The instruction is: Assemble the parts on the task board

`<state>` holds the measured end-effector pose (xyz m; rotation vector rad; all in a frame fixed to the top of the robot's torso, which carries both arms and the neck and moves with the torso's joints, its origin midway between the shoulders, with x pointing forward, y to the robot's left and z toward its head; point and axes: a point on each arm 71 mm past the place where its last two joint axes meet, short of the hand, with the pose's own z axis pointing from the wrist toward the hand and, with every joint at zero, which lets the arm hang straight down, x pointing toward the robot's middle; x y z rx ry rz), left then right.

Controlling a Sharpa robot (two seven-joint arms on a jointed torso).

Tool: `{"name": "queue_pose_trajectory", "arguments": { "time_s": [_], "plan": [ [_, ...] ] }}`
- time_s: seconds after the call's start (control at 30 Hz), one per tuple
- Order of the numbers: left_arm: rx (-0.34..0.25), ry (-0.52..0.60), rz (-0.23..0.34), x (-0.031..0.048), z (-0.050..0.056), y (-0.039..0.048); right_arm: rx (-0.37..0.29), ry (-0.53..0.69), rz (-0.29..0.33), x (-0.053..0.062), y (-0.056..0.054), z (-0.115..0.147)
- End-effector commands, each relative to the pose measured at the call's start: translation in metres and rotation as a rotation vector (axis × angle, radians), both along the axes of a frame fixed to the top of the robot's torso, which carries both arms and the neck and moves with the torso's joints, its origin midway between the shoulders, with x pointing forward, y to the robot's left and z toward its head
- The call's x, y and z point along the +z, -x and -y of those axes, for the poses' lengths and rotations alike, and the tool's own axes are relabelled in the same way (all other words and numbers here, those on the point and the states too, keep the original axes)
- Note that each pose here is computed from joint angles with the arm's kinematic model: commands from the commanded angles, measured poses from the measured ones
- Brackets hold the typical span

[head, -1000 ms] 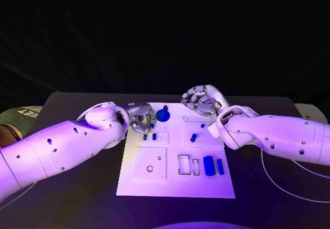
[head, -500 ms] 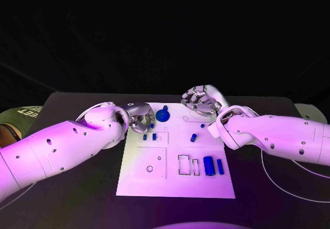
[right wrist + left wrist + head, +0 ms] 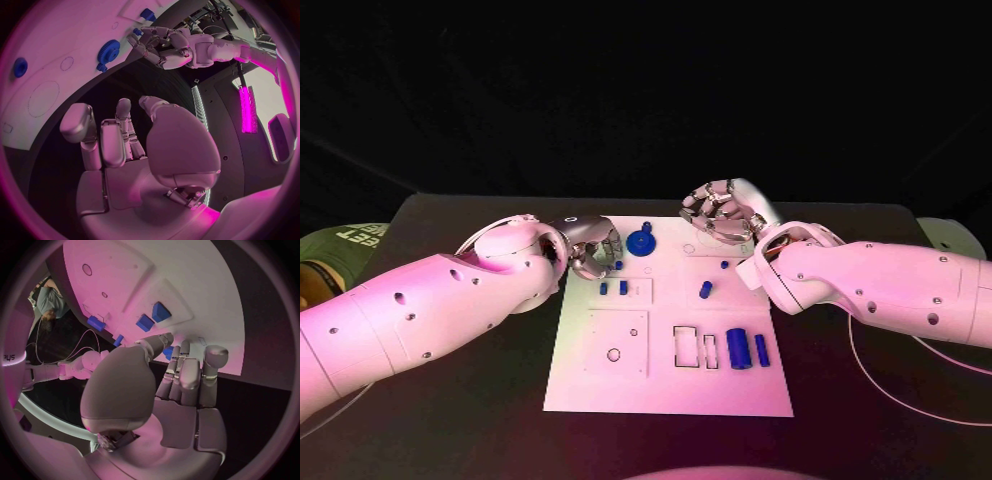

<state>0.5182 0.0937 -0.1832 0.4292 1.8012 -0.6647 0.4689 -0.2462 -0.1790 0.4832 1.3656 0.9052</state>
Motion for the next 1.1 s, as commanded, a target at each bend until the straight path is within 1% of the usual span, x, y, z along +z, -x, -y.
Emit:
{"name": "queue_pose_trajectory", "arguments": {
  "time_s": [0.03,0.13,0.2,0.27,0.33,0.43,0.5,0.53,0.57,0.63,0.67,0.77,0.8,0.87,0.9,0.93,0.97,1.0,1.1],
  "plan": [
    [0.016,0.003,0.005,0.0009,-0.005,-0.0012,0.008,0.008,-0.003,-0.001,0.000,0.001],
    [0.032,0.013,0.023,0.0024,-0.014,-0.0030,0.003,0.018,-0.017,-0.002,-0.001,0.004],
    [0.037,0.021,0.034,0.0035,-0.019,-0.0035,0.002,0.024,-0.022,-0.002,-0.002,0.006],
    [0.039,0.039,0.055,0.0060,-0.025,-0.0041,0.003,0.037,-0.035,-0.004,-0.002,0.009],
    [0.037,0.053,0.071,0.0080,-0.028,-0.0042,0.007,0.049,-0.048,-0.005,-0.003,0.011],
    [0.034,0.116,0.103,0.0143,-0.037,-0.0034,0.024,0.088,-0.083,-0.008,-0.003,0.015],
    [0.039,0.182,0.106,0.0191,-0.044,-0.0025,0.042,0.122,-0.106,-0.010,-0.003,0.019],
    [0.047,0.227,0.098,0.0219,-0.049,-0.0021,0.057,0.146,-0.118,-0.011,-0.002,0.020],
    [0.058,0.279,0.083,0.0246,-0.054,-0.0018,0.074,0.173,-0.128,-0.012,-0.001,0.021],
    [0.089,0.388,0.034,0.0288,-0.064,-0.0011,0.105,0.229,-0.143,-0.012,0.002,0.023],
    [0.108,0.453,-0.001,0.0308,-0.070,-0.0006,0.122,0.265,-0.151,-0.013,0.004,0.024],
    [0.166,0.642,-0.120,0.0341,-0.085,0.0012,0.158,0.367,-0.159,-0.010,0.009,0.028],
    [0.188,0.718,-0.176,0.0347,-0.091,0.0021,0.168,0.410,-0.159,-0.009,0.010,0.029],
    [0.212,0.822,-0.260,0.0350,-0.097,0.0043,0.180,0.484,-0.157,-0.008,0.013,0.032],
    [0.220,0.877,-0.305,0.0351,-0.101,0.0061,0.184,0.532,-0.151,-0.007,0.014,0.033],
    [0.225,0.918,-0.337,0.0352,-0.103,0.0078,0.187,0.573,-0.143,-0.006,0.015,0.034],
    [0.231,0.983,-0.385,0.0354,-0.106,0.0110,0.188,0.646,-0.125,-0.006,0.017,0.035],
    [0.234,1.027,-0.413,0.0355,-0.108,0.0133,0.184,0.695,-0.109,-0.005,0.018,0.035],
    [0.239,1.130,-0.472,0.0360,-0.112,0.0197,0.161,0.781,-0.058,-0.003,0.018,0.034]
  ]
}}
